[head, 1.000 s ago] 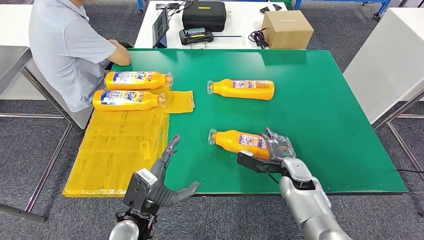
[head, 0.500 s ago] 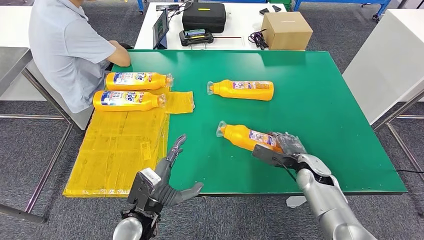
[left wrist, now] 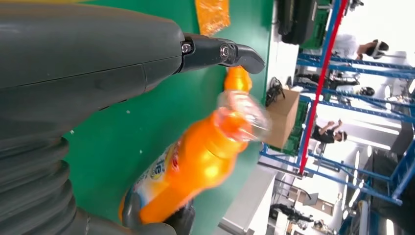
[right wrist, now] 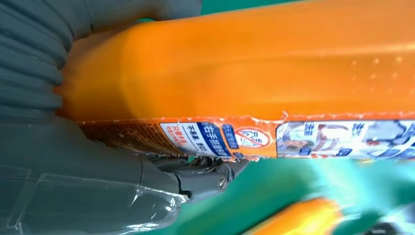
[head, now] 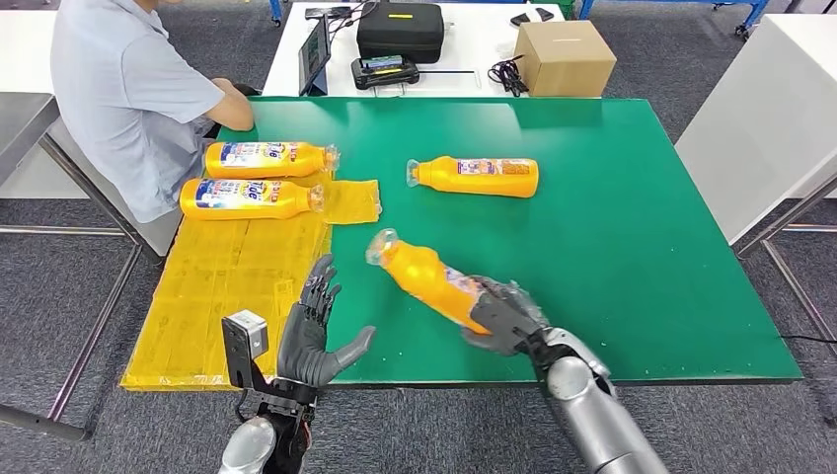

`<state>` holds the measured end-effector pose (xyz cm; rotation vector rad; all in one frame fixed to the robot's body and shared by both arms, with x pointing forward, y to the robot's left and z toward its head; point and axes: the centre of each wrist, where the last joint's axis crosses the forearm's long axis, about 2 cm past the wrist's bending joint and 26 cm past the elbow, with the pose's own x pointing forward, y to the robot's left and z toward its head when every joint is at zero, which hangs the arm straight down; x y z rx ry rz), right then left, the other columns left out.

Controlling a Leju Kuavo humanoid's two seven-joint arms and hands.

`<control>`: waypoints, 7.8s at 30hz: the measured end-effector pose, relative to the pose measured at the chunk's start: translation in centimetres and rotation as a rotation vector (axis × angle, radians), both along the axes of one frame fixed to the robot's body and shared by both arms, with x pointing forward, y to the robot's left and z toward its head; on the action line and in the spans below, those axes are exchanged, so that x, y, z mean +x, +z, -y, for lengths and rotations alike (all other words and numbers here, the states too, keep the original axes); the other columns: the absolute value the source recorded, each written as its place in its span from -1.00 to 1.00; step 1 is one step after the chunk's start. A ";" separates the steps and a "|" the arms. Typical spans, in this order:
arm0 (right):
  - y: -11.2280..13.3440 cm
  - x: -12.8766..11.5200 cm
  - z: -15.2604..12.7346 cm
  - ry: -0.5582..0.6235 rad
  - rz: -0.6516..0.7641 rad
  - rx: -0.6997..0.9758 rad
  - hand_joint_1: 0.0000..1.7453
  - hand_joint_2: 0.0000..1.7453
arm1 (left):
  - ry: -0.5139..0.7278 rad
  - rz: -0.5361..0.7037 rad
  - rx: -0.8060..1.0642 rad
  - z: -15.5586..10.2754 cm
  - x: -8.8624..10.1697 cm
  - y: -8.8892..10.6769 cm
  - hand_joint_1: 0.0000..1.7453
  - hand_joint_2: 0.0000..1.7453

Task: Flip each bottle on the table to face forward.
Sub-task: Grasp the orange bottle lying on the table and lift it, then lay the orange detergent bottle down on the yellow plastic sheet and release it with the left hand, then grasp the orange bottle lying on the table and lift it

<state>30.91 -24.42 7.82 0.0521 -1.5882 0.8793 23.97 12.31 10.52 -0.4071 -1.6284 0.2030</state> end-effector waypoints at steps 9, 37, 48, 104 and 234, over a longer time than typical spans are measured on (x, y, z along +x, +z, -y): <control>1.6 -1.2 -4.0 0.065 0.066 0.141 1.00 1.00 | 0.006 -0.048 -0.059 -0.5 0.0 -1.3 -1.00 1.00; 1.5 -0.8 -11.1 0.275 0.037 0.206 1.00 1.00 | -0.133 0.007 -0.204 1.4 2.2 -0.9 1.00 1.00; 1.5 -0.6 -12.0 0.293 0.000 0.237 0.14 1.00 | -0.124 0.038 -0.184 1.5 2.3 -1.2 1.00 1.00; 5.3 -4.7 -10.2 -0.126 0.403 0.285 -1.00 1.00 | 0.264 0.063 1.571 -10.0 5.9 -3.4 -1.00 1.00; 1.5 7.8 1.5 -0.272 0.185 -1.060 -1.00 1.00 | 0.147 0.539 0.703 0.2 -0.1 4.7 -1.00 1.00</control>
